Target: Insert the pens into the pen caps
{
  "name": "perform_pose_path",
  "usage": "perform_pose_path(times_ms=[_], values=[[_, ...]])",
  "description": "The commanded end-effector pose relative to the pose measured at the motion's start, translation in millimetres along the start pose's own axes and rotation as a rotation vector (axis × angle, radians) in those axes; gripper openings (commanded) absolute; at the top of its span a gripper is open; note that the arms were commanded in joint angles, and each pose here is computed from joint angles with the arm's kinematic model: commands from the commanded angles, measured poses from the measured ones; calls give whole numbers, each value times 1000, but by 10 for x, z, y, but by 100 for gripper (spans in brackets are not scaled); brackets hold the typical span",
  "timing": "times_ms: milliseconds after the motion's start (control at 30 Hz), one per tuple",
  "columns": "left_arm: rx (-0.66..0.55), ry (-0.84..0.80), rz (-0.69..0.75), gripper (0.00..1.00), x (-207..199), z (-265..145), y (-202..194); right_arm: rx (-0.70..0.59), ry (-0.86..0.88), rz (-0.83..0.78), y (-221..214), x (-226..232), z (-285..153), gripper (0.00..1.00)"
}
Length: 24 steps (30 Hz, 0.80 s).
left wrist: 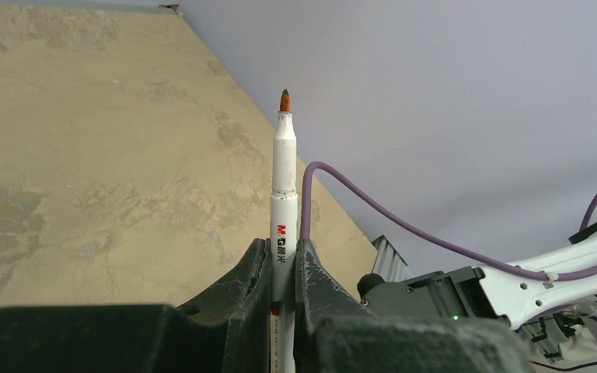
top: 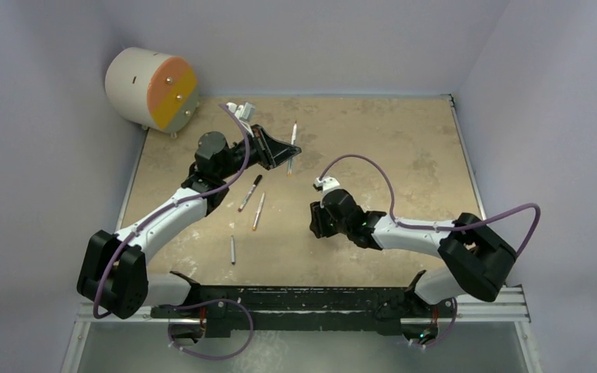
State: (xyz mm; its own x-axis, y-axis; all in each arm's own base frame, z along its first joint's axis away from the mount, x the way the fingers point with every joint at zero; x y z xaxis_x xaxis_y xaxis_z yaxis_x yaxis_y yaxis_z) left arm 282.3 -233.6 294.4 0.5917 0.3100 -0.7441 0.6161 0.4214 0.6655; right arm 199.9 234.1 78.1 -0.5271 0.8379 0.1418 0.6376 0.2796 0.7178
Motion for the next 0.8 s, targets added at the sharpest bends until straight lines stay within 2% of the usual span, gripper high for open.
perform_pose_path(times_ms=[0,233,500,767], values=[[-43,-37,62,0,-162,-43,120,-53,17,16,161,143,-9,42],[-43,-30,59,0,-147,-43,113,-14,-27,19,44,79,29,47],[-39,-21,52,0,-119,-48,88,21,-39,-7,-37,57,97,45],[-39,-15,46,0,-90,-30,83,-50,-51,-1,192,60,-96,43]])
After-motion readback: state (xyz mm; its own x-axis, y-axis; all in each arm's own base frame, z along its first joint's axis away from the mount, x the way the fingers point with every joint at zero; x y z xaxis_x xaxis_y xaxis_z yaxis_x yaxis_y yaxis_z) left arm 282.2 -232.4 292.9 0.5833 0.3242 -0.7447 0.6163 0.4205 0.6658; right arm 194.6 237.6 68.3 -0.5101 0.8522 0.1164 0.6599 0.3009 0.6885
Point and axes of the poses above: each gripper's point midway between its finger pads, its own z axis out along the fingers, its own x axis along the line the jaws close on, y = z × x, the point moved 6 cm from there along -z, back along the fingers, and after that the axes turned 7 degrees about -z, right-handed, at the moved point
